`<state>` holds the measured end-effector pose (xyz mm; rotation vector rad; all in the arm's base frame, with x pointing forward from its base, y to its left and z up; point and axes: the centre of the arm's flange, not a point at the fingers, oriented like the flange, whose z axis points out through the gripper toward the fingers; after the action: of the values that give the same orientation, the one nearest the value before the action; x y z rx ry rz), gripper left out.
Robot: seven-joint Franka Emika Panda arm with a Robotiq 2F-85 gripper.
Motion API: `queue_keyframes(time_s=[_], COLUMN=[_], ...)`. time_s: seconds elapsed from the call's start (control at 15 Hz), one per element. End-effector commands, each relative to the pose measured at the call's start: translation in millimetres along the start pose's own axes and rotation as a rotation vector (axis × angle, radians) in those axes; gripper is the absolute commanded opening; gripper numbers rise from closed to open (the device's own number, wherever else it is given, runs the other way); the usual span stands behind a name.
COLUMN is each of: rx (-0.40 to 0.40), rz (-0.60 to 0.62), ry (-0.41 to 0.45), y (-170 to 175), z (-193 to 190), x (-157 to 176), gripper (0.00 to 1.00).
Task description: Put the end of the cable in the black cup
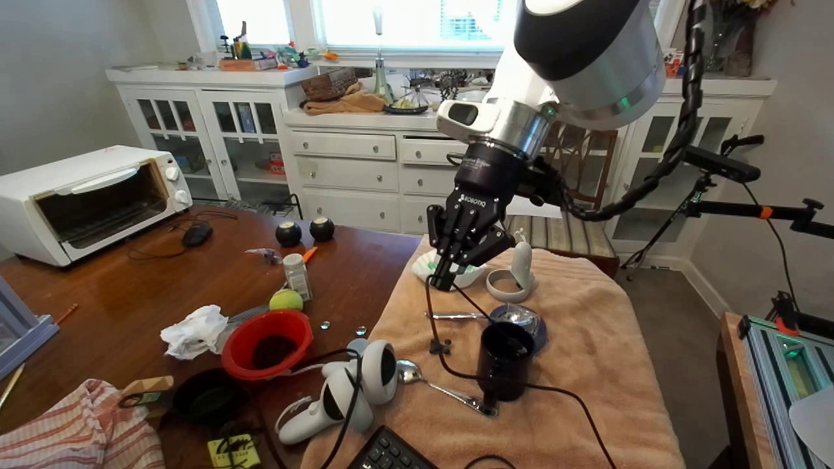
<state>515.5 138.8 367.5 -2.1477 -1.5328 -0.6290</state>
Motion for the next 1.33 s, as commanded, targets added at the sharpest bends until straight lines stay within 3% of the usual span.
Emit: queue_keyframes(time_s=[0.0, 0.33, 0.87, 1.27], rx=[0.024, 0.014, 0.025, 0.098], rz=[-0.043, -0.105, -0.172, -0.170], ry=[0.044, 0.113, 0.131, 0.118], y=[-3, 0, 8, 9], z=[-2, 12, 15, 25], x=[-13, -24, -45, -75], gripper=[0.01, 0.01, 0.01, 0.01])
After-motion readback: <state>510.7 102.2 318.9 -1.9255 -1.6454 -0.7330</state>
